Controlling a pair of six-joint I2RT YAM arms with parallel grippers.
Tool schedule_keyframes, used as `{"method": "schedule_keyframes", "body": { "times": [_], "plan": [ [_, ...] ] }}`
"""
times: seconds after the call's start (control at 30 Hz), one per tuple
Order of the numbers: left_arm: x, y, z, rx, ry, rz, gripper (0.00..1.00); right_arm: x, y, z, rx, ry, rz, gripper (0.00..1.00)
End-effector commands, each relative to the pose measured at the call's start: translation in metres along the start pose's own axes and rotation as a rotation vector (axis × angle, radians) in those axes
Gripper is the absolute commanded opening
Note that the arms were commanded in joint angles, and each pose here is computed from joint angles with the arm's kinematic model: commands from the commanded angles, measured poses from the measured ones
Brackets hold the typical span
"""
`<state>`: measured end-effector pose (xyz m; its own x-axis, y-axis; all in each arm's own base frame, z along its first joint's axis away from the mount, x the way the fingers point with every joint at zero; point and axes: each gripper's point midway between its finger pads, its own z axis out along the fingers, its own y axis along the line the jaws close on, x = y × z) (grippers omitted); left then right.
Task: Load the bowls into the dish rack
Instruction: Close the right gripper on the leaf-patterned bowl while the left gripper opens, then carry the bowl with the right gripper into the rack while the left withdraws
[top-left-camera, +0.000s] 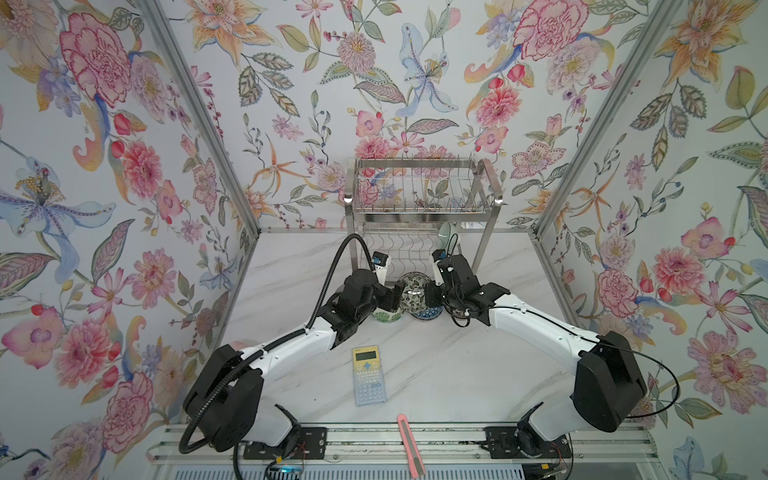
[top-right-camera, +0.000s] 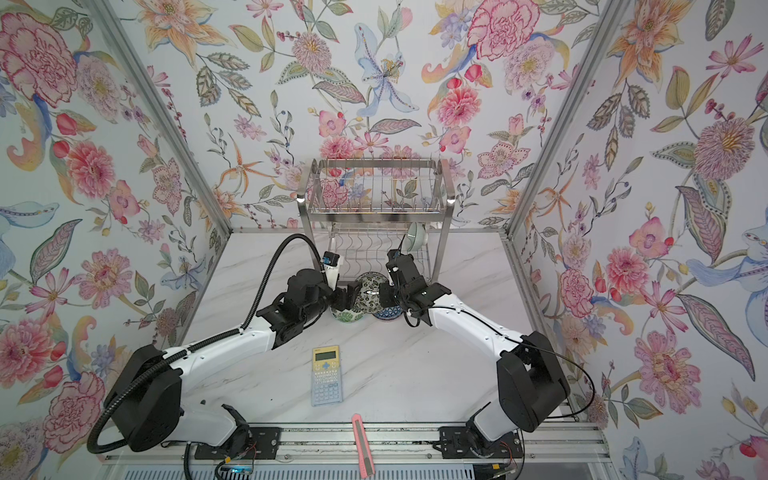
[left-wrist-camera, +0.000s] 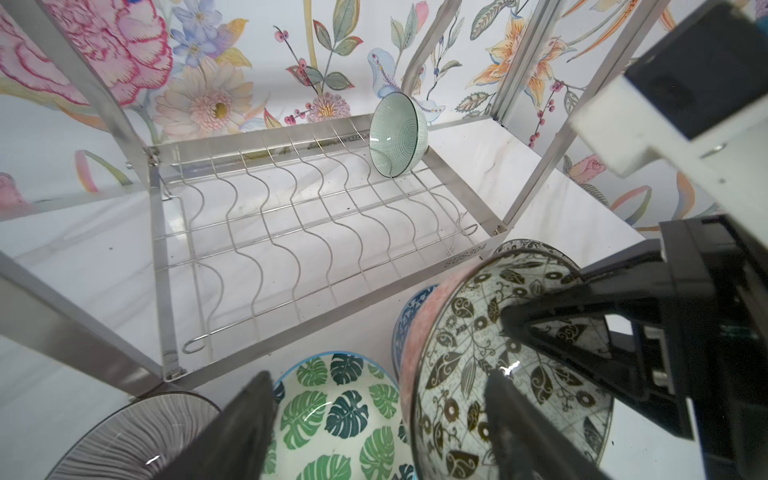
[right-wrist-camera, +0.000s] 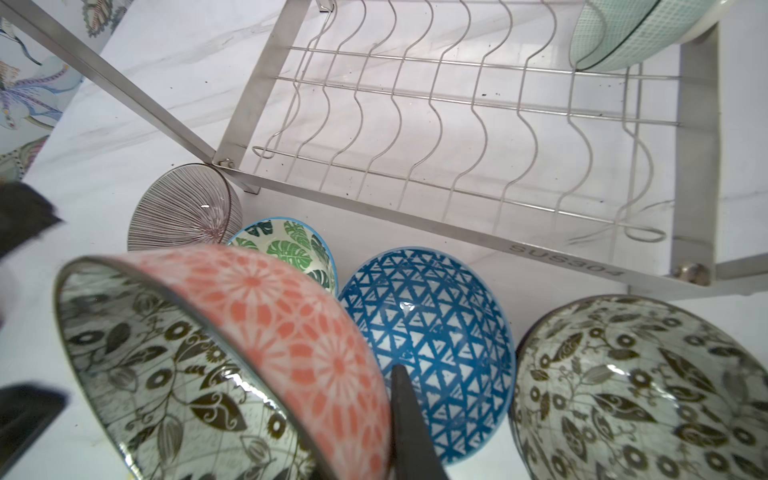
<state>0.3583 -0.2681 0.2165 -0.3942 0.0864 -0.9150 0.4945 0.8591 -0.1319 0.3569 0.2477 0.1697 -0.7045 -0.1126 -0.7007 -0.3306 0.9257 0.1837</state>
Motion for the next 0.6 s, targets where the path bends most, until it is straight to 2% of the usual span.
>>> {"method": "schedule_keyframes", "body": {
  "times": [0.0, 0.2, 0.4, 0.57],
  "plan": [
    [-0.03, 0.021, -0.032, -0.103, -0.016, 0.09, 0.99, -0.049, -0.008, -0.029, 0.077, -0.138, -0.066, 0.0],
    [-0.035, 0.066, -0.076, -0.23, 0.061, 0.13, 0.99, -0.067, -0.037, -0.037, 0.252, -0.174, -0.141, 0.0],
    [-0.04, 0.129, -0.123, -0.402, 0.065, 0.151, 0.99, -0.068, -0.068, -0.034, 0.448, -0.146, -0.215, 0.0],
    [-0.025, 0.162, -0.139, -0.465, 0.059, 0.125, 0.99, -0.07, -0.088, -0.033, 0.604, -0.112, -0.279, 0.0]
  ]
}}
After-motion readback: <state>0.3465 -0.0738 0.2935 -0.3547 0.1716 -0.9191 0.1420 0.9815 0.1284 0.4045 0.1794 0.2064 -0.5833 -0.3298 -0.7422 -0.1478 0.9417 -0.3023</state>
